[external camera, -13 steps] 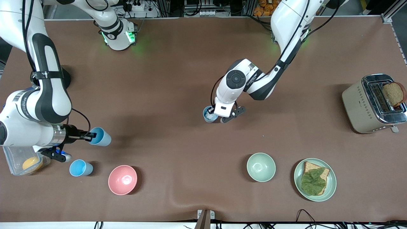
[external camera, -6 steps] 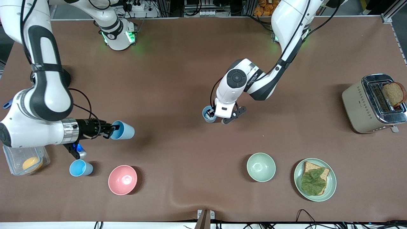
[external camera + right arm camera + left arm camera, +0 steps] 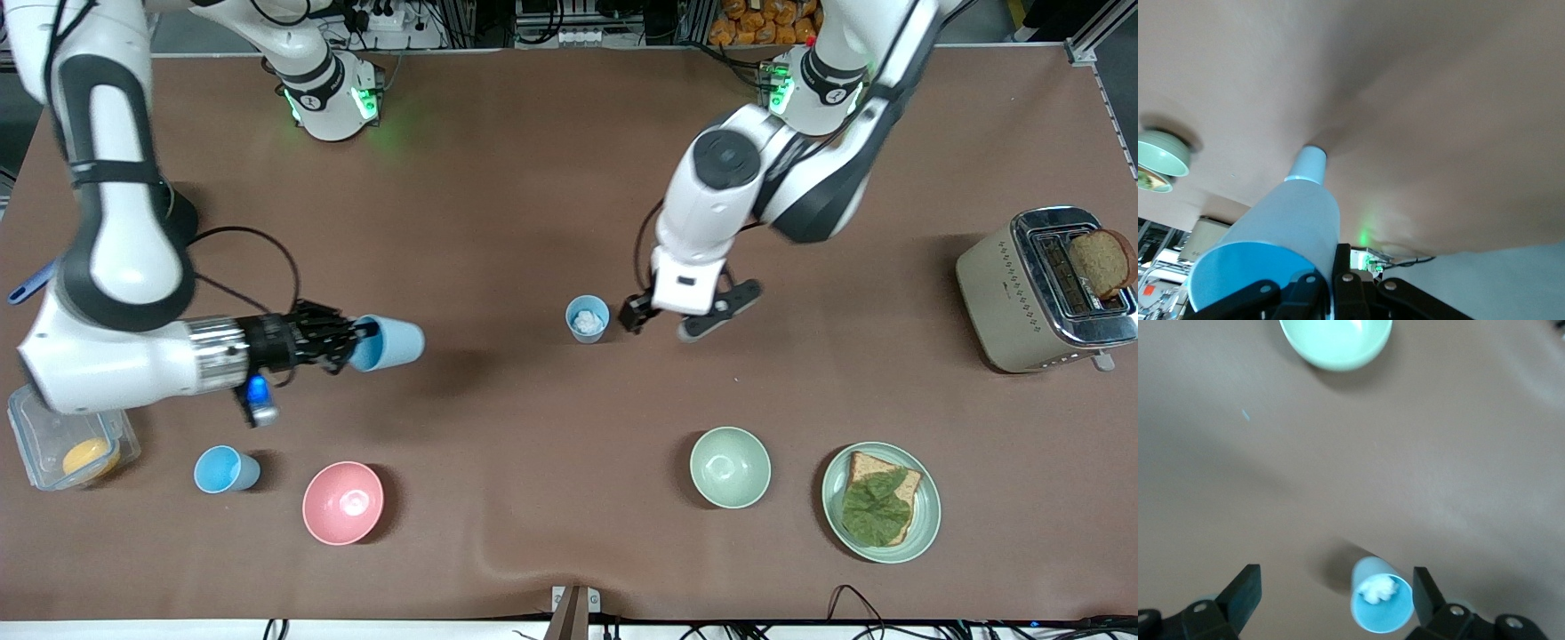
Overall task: Stack blue cups with both arms
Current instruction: 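Open and raise the left gripper while the right gripper brings its cup over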
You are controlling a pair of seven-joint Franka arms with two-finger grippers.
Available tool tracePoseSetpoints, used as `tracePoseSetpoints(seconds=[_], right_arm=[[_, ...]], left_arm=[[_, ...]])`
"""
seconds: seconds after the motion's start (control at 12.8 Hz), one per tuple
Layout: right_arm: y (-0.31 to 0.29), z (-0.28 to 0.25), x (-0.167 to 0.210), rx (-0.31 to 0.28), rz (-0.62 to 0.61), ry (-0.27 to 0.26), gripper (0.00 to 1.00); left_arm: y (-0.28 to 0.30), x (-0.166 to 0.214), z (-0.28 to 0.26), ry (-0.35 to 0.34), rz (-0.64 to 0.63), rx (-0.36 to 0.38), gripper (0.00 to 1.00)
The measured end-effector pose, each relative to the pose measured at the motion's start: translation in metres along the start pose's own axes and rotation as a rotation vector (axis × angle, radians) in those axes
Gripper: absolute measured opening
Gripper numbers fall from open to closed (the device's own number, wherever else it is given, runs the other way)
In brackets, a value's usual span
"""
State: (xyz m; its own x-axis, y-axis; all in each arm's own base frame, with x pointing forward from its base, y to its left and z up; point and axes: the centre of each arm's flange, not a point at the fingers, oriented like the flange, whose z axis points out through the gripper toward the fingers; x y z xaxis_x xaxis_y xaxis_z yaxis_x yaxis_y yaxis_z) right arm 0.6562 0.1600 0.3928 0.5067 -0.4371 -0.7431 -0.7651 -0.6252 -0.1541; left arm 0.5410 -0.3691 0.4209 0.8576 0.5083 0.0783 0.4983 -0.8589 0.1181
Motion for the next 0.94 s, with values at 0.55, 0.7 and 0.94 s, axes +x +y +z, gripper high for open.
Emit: tracePoseSetpoints(seconds=[0.55, 0.7, 0.94], right_arm=[[-0.06, 0.085, -0.084, -0.085, 0.097, 0.07, 0.04], [-0.066, 0.105, -0.1, -0.121, 0.115, 0.093, 0.04], [-0.082, 0.139, -0.125, -0.123, 0.124, 0.194, 0.04]], left_arm=[[-0.087, 0.11, -0.131, 0.048, 0.305, 0.084, 1.0], [-0.113, 0.141, -0.154, 0.036, 0.366, 0.108, 1.0], [-0.148, 0.176, -0.165, 0.024, 0.376, 0.111, 1.0]])
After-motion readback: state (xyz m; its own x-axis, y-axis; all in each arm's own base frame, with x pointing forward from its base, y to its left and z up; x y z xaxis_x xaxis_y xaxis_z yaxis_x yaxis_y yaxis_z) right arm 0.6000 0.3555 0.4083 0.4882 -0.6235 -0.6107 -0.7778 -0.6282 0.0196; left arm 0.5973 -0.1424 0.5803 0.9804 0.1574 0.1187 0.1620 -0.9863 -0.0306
